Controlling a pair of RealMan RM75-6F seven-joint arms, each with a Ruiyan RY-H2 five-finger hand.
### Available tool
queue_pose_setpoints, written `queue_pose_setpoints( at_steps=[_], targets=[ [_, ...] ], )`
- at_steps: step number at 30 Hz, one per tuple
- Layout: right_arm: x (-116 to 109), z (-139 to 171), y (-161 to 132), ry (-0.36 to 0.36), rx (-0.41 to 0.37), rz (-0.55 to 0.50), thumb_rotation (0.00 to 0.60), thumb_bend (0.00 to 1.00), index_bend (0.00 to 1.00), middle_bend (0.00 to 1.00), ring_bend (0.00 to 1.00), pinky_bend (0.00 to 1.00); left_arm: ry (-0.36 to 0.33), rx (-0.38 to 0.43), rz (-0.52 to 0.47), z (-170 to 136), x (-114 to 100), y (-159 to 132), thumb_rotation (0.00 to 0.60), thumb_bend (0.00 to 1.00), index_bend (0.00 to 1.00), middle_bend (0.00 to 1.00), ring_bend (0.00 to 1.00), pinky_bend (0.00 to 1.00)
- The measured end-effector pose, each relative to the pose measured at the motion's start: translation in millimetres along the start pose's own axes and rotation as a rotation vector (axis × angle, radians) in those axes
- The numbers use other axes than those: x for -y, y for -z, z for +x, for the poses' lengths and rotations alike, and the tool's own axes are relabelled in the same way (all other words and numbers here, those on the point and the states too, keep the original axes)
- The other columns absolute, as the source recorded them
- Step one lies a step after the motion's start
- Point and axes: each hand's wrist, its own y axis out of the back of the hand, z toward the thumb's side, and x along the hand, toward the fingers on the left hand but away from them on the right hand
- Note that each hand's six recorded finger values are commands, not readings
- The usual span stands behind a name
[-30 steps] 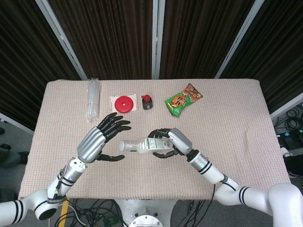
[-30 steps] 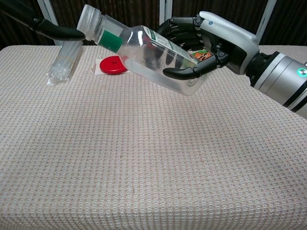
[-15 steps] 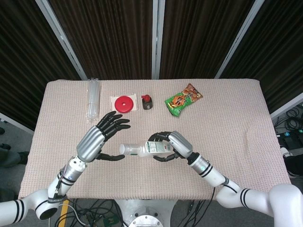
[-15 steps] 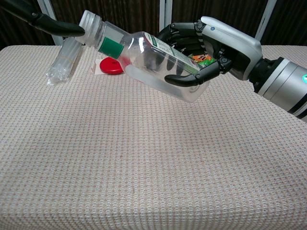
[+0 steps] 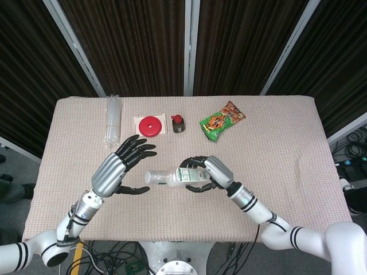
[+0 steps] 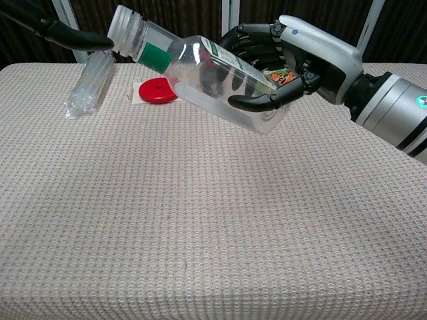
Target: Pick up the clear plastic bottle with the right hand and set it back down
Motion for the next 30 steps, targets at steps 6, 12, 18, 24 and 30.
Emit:
queue_pose_setpoints(
  at_steps=[6, 12, 18, 24, 30],
  targets=[
    [3, 4, -2, -0.010, -0.008, 0.001, 0.600, 0.42, 0.62, 0.54, 0.43, 0.52, 0.001, 0.002, -0.002, 2, 1, 1, 0.600, 0.00, 0.21, 0.15, 0.07, 0.04],
    [6, 1, -1, -0.017, -0.002, 0.005, 0.600, 0.42, 0.62, 0.55, 0.43, 0.52, -0.009, 0.012, -0.006, 3, -1, -2, 0.600, 0.00, 0.21, 0.15, 0.07, 0.04],
    [5, -5, 0, -0.018, 0.003, 0.007, 0.600, 0.42, 0.62, 0.55, 0.43, 0.52, -0.008, 0.023, -0.007, 2, -2, -6, 0.600, 0.00, 0.21, 0.15, 0.07, 0.04],
    [1, -3, -1, -0.003, 0.001, 0.009, 0.600, 0.42, 0.62, 0.55, 0.43, 0.52, 0.002, 0.009, 0.000, -3, 1, -1, 0.600, 0.00, 0.21, 0.15, 0.07, 0.04],
    [3, 3, -4, -0.013, -0.010, 0.008, 0.600, 0.42, 0.62, 0.55, 0.43, 0.52, -0.007, 0.004, 0.005, -1, 0, 0, 0.600, 0.00, 0.21, 0.15, 0.07, 0.04]
  ],
)
